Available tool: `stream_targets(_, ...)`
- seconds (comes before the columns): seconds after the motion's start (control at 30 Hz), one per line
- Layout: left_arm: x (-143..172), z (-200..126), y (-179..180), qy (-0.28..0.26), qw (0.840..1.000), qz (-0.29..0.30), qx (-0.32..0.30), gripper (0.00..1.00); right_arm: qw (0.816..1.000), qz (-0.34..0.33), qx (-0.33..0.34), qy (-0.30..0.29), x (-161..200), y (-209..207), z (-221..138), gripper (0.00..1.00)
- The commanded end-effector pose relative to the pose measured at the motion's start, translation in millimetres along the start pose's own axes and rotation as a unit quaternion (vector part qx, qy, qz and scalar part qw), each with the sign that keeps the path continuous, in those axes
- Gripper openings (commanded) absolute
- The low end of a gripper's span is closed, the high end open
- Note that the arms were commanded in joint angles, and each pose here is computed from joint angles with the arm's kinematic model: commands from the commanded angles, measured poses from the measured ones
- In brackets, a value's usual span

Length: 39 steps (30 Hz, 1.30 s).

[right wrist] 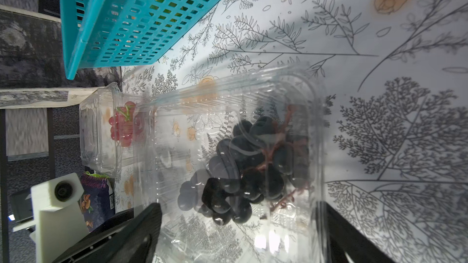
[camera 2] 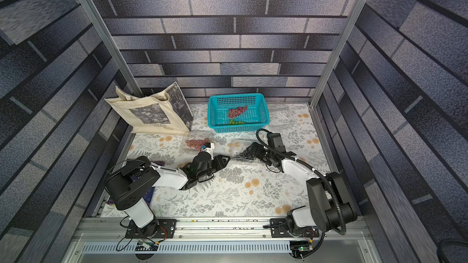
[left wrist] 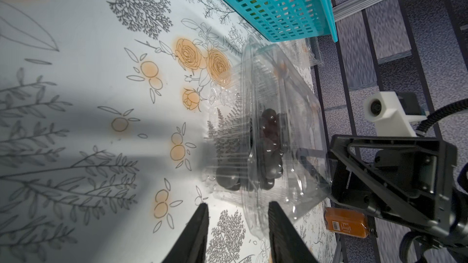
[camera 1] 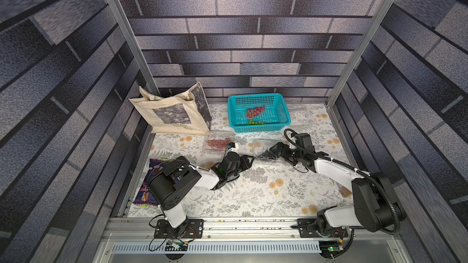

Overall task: Pack grapes into containers
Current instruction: Close the packing box at the center of the board.

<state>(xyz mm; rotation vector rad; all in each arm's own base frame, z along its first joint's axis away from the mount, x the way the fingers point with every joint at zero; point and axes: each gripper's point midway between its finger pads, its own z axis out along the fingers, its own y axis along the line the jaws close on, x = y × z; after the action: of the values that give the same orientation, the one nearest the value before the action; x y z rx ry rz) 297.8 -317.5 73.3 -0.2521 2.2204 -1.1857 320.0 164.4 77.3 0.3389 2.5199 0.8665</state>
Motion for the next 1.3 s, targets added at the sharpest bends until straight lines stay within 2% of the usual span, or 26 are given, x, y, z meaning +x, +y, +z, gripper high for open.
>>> stream_targets(0.0, -9.1, 3.1, -8.6, -0.013, 1.0, -0.002, 0.012, 0.4, 1.0, -0.006, -0.008, -0.004, -6.0, 3.9, 1.9, 0.96)
stream_targets(0.43, -8.9, 4.3, -5.9, -0.016, 1.0, -0.003, 0.012, 0.31, 1.0, -0.009, 0.001, 0.007, -7.6, 0.0, 14.2, 0.91)
stream_targets(1.27, -9.7, 8.1, -8.0, -0.02, 1.0, -0.004, 0.014, 0.21, 0.999, -0.026, 0.006, 0.024, 2.8, 7.5, 25.8, 0.87)
